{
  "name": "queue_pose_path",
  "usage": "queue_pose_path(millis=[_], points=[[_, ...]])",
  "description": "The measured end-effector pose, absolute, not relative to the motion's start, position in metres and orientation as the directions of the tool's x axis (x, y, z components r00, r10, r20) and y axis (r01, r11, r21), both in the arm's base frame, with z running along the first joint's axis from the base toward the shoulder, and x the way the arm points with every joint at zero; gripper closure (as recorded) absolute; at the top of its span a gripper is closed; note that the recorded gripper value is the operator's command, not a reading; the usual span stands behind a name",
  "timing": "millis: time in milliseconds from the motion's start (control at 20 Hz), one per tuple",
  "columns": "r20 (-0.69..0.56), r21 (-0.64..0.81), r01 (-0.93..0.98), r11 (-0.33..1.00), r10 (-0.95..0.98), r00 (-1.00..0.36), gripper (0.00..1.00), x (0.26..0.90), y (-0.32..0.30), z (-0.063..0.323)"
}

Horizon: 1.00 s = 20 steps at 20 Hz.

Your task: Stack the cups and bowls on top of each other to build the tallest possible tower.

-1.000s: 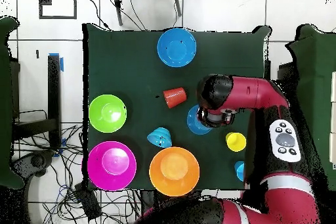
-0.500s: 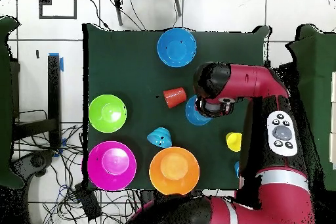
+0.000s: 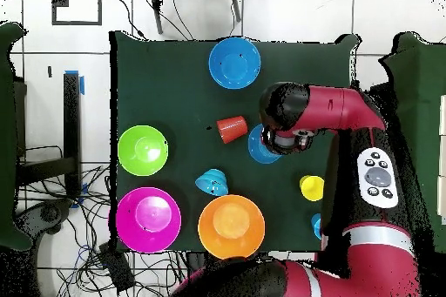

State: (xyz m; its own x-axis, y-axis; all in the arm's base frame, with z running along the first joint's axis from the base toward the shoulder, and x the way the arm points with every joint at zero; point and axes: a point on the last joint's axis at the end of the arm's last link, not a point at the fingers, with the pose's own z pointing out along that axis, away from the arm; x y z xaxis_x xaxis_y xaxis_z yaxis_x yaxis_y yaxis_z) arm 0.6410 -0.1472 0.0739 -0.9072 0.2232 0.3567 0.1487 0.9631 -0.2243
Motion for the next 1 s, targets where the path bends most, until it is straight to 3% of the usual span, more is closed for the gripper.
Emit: queue_pose_path(millis=[350,1000], points=[[0.262,-0.211,0.163,0.964,0.216,-0.941,1.0,0.64,-0.159,0.06],[0.257,-0.206,0.153,0.967,0.204,-0.945,1.0,0.637,-0.153,0.056]])
